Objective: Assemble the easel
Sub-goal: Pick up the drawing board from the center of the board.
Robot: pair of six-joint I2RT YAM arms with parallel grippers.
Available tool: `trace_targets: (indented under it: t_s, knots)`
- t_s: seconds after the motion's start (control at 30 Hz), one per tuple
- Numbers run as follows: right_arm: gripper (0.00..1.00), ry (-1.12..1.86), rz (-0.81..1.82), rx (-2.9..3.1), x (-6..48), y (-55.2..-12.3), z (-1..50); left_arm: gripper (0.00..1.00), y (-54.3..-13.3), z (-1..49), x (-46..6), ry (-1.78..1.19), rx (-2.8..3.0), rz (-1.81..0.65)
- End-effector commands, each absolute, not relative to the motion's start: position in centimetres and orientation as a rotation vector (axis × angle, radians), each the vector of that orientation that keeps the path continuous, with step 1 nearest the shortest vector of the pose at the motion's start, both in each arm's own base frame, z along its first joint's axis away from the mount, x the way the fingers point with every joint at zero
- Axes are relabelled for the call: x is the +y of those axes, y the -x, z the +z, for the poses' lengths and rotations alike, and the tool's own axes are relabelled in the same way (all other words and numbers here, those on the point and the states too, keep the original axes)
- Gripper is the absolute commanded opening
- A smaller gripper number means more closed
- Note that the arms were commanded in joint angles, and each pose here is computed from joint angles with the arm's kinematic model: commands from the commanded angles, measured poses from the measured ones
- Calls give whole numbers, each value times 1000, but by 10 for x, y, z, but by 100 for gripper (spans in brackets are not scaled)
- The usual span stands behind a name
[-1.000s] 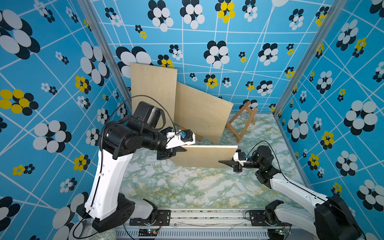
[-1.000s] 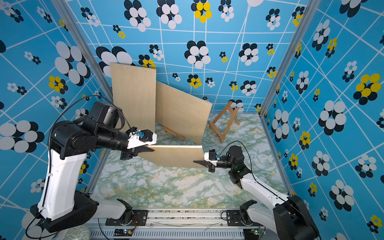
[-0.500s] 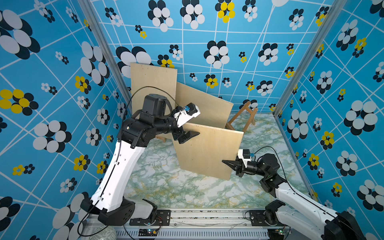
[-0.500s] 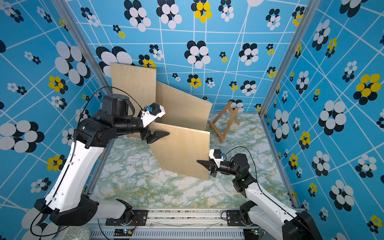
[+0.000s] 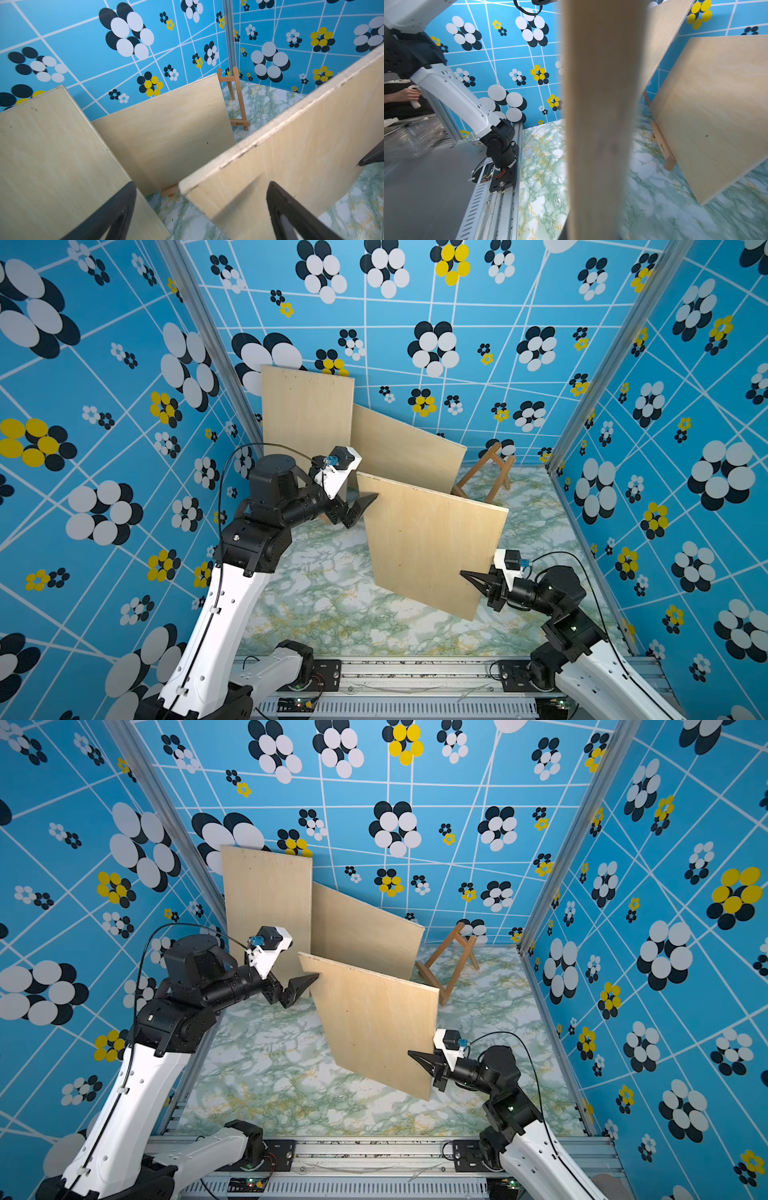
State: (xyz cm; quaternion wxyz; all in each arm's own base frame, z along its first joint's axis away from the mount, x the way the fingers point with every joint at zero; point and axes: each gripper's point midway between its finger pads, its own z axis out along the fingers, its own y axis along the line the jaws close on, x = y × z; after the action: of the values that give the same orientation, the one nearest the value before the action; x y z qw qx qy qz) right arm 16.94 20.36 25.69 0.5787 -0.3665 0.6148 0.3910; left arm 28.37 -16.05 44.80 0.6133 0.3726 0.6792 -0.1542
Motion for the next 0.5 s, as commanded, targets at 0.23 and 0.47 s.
trace_targets:
  t_s: [0.23, 0.47]
  knots:
    - [0, 750, 706, 1584, 165, -163, 262, 99, -279, 459, -138, -709, 1467, -319]
    - [0, 702, 628, 1634, 148, -158, 265, 99, -280, 438, -133, -682, 1506, -349]
